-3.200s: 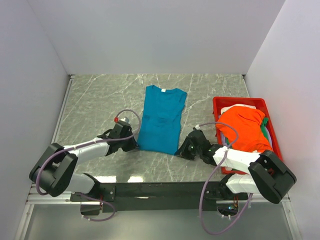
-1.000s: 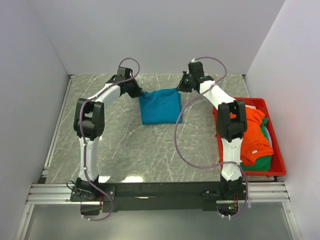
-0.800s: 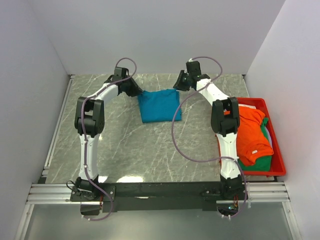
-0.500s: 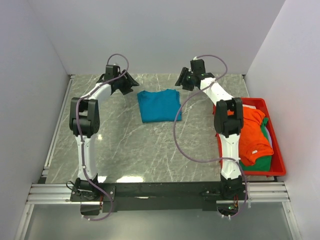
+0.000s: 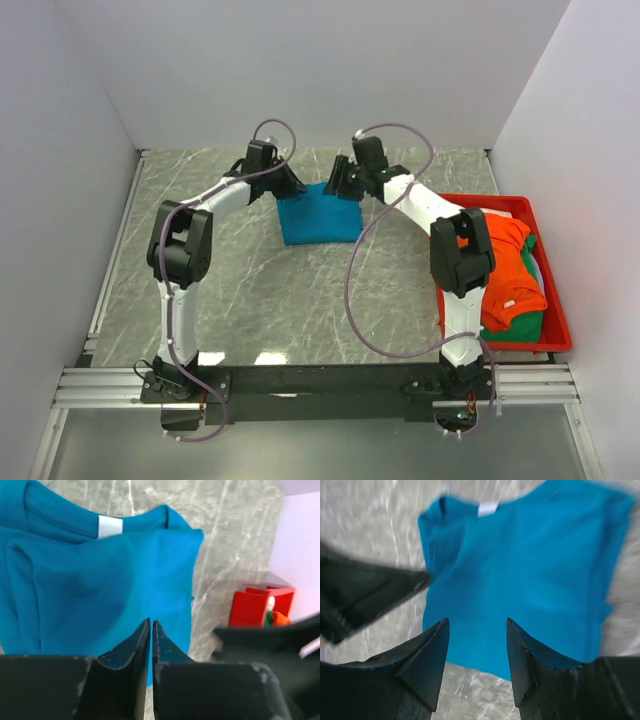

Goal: Fold and stack the t-shirts
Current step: Fold the tshirt, then neatly place the folded tshirt to the corner

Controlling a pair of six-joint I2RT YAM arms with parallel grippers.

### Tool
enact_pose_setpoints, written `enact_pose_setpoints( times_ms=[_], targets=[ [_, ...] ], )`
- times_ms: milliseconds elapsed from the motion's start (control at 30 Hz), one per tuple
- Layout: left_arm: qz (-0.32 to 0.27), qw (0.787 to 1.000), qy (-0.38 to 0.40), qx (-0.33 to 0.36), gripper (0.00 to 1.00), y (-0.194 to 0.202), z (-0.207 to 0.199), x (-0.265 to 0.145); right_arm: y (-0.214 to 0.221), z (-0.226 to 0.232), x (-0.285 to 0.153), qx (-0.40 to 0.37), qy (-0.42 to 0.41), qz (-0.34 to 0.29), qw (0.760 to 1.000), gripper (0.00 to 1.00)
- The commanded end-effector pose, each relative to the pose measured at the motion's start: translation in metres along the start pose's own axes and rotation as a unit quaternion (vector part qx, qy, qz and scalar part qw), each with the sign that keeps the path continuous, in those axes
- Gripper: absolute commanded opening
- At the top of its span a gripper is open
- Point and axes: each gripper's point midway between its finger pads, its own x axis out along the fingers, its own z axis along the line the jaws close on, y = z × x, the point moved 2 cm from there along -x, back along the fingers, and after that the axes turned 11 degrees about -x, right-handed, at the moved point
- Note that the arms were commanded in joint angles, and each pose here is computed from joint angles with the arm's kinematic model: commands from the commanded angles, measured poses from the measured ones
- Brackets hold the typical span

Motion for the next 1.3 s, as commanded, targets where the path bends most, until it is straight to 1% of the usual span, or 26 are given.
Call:
enact_pose_setpoints(
  times_ms=[0, 33, 67, 100, 133, 167, 200, 233, 333, 500, 600, 700, 800, 867, 900, 967, 1000, 1033, 1067, 1100, 1133, 1167, 1200, 1233, 1267],
  targets=[
    [-0.023, 1.0, -0.011, 0.0, 0.11, -0.024, 0.006, 0.016, 0.019, 0.007, 0.016, -0.006, -0.017, 0.013, 1.0, 0.56],
    [-0.03, 1.0, -0.004, 0.006, 0.11, -0.032, -0.003, 0.017, 0.03, 0.007, 0.02, -0.007, -0.016, 0.022, 1.0, 0.56],
    [-0.031, 0.999, -0.006, 0.01, 0.1, -0.037, -0.001, 0.02, 0.036, 0.009, 0.022, -0.009, -0.016, 0.028, 0.999, 0.56],
    [-0.026, 0.999, -0.02, 0.007, 0.11, -0.036, 0.01, 0.028, 0.041, 0.009, 0.025, -0.01, -0.016, 0.033, 0.999, 0.56],
    [-0.037, 0.999, -0.018, 0.013, 0.11, -0.044, 0.005, 0.03, 0.049, 0.007, 0.029, -0.008, -0.013, 0.043, 0.999, 0.56],
    [-0.038, 0.999, -0.023, 0.012, 0.11, -0.049, 0.01, 0.032, 0.054, 0.005, 0.031, -0.006, -0.011, 0.05, 0.999, 0.55],
    [-0.034, 0.999, -0.036, 0.008, 0.1, -0.05, 0.022, 0.04, 0.059, 0.005, 0.032, -0.004, -0.014, 0.056, 0.998, 0.55],
    [-0.034, 0.999, -0.042, 0.008, 0.09, -0.054, 0.025, 0.042, 0.068, 0.001, 0.034, -0.001, -0.01, 0.065, 0.998, 0.55],
    [-0.031, 0.998, -0.061, -0.006, 0.07, -0.062, 0.051, 0.051, 0.08, -0.005, 0.035, 0.0, -0.003, 0.076, 0.997, 0.55],
    [-0.027, 0.996, -0.082, -0.021, 0.04, -0.074, 0.083, 0.059, 0.092, -0.017, 0.04, 0.001, 0.015, 0.094, 0.995, 0.54],
    [-0.03, 0.996, -0.08, -0.02, 0.06, -0.083, 0.085, 0.057, 0.097, -0.018, 0.04, 0.004, 0.014, 0.102, 0.995, 0.54],
    [-0.037, 0.997, -0.068, -0.013, 0.08, -0.095, 0.076, 0.051, 0.103, -0.021, 0.042, 0.004, 0.015, 0.108, 0.994, 0.54],
    [-0.046, 0.997, -0.055, 0.0, 0.13, -0.106, 0.062, 0.04, 0.109, -0.024, 0.044, 0.002, 0.02, 0.115, 0.993, 0.54],
    [-0.045, 0.998, -0.045, 0.007, 0.19, -0.107, 0.053, 0.033, 0.111, -0.025, 0.044, 0.0, 0.021, 0.118, 0.993, 0.54],
    [-0.055, 0.998, -0.032, 0.014, 0.21, -0.112, 0.039, 0.023, 0.111, -0.025, 0.043, -0.001, 0.021, 0.118, 0.993, 0.54],
    [-0.057, 0.998, -0.036, 0.01, 0.31, -0.104, 0.04, 0.015, 0.11, -0.025, 0.042, -0.002, 0.02, 0.116, 0.993, 0.54],
    [-0.067, 0.997, -0.025, 0.013, 0.35, -0.105, 0.026, 0.001, 0.11, -0.026, 0.042, -0.003, 0.021, 0.116, 0.993, 0.54],
    [-0.061, 0.998, -0.034, 0.005, 0.42, -0.095, 0.035, 0.0, 0.111, -0.025, 0.041, -0.005, 0.023, 0.119, 0.993, 0.54],
    [-0.062, 0.997, -0.041, 0.003, 0.45, -0.09, 0.036, -0.004, 0.111, -0.026, 0.04, -0.005, 0.023, 0.118, 0.993, 0.54],
    [-0.067, 0.997, -0.034, 0.006, 0.48, -0.087, 0.025, -0.015, 0.111, -0.026, 0.039, -0.006, 0.023, 0.118, 0.993, 0.54],
    [-0.059, 0.997, -0.05, -0.002, 0.55, -0.074, 0.038, -0.016, 0.111, -0.027, 0.038, -0.008, 0.026, 0.118, 0.993, 0.54],
    [-0.065, 0.996, -0.06, -0.003, 0.58, -0.067, 0.038, -0.019, 0.111, -0.027, 0.038, -0.009, 0.027, 0.117, 0.993, 0.54],
    [-0.069, 0.996, -0.048, 0.0, 0.61, -0.063, 0.027, -0.029, 0.111, -0.028, 0.038, -0.007, 0.029, 0.117, 0.993, 0.54],
    [-0.055, 0.997, -0.06, -0.011, 0.65, -0.045, 0.043, -0.029, 0.109, -0.029, 0.037, -0.005, 0.034, 0.116, 0.993, 0.54],
    [-0.055, 0.997, -0.048, -0.005, 0.67, -0.037, 0.038, -0.03, 0.108, -0.029, 0.036, -0.005, 0.035, 0.115, 0.993, 0.54]
  ],
)
